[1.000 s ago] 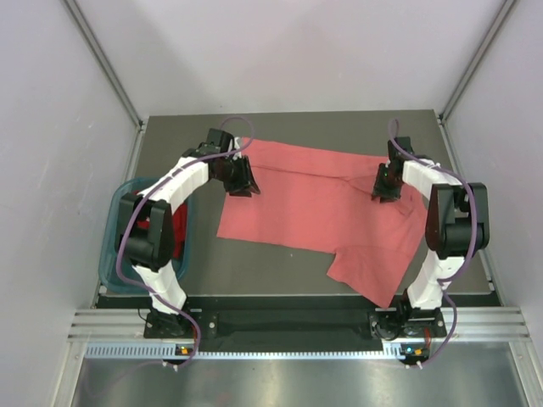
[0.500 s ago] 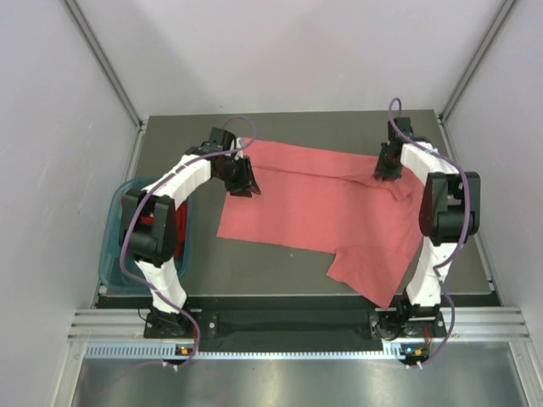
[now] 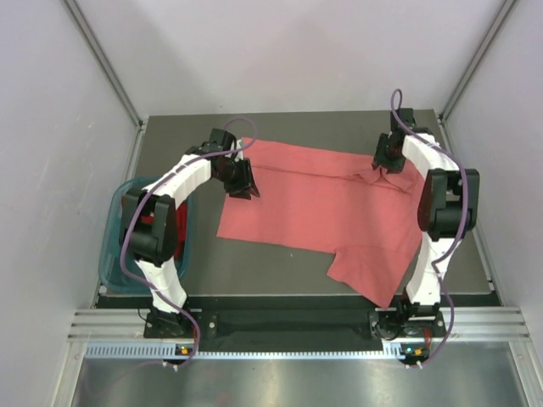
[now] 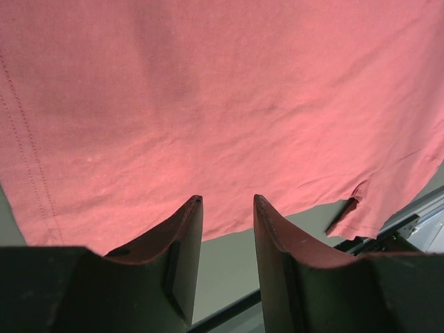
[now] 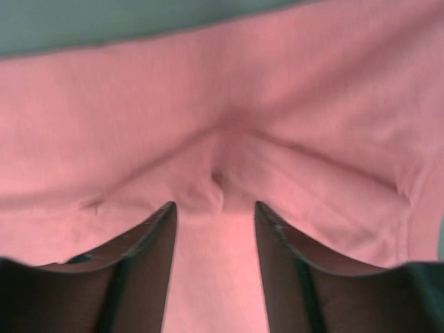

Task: Fold and stack the t-shirts
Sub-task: Fold the tshirt

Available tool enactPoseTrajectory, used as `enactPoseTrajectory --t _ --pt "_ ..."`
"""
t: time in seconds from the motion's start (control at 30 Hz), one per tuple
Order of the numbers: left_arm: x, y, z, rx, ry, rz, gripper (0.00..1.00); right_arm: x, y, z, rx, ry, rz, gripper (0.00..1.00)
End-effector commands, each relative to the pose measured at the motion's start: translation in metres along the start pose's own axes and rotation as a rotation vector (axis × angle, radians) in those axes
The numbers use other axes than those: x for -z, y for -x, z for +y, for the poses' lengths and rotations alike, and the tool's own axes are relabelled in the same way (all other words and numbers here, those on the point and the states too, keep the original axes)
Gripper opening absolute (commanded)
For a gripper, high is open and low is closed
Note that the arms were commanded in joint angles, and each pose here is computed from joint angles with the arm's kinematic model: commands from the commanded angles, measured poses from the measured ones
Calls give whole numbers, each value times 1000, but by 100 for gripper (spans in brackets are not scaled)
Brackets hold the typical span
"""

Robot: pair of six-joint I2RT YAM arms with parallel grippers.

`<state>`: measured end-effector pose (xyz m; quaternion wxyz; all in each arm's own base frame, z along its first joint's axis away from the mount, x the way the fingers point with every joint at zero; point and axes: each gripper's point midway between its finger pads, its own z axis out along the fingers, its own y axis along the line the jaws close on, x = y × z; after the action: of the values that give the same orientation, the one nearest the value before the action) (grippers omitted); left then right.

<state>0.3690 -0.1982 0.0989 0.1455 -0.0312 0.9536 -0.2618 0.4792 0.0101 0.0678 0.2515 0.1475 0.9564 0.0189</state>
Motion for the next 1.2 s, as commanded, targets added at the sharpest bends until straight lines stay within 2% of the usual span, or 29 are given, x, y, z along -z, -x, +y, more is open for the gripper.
enactPoseTrajectory --t 0.0,0.07,0.17,0.23,0.3,0.6,1.17 --pt "11 11 -11 -36 -32 -35 40 57 5 3 10 38 -73 50" --pt "10 10 -11 -35 -36 -33 40 56 -7 3 -4 55 -63 50" --pt "9 7 -12 -26 -51 -26 40 50 -23 13 -35 110 -14 43" --pt "8 6 -13 -21 -56 -22 40 42 -29 17 -58 131 4 31" --pt "8 6 -13 -21 -59 -20 40 31 -33 20 -93 142 14 25" --pt "11 9 -15 -31 -57 -23 40 2 -38 24 -150 141 54 33" --pt "7 10 -9 -23 -41 -16 40 -20 -24 32 -164 154 42 29"
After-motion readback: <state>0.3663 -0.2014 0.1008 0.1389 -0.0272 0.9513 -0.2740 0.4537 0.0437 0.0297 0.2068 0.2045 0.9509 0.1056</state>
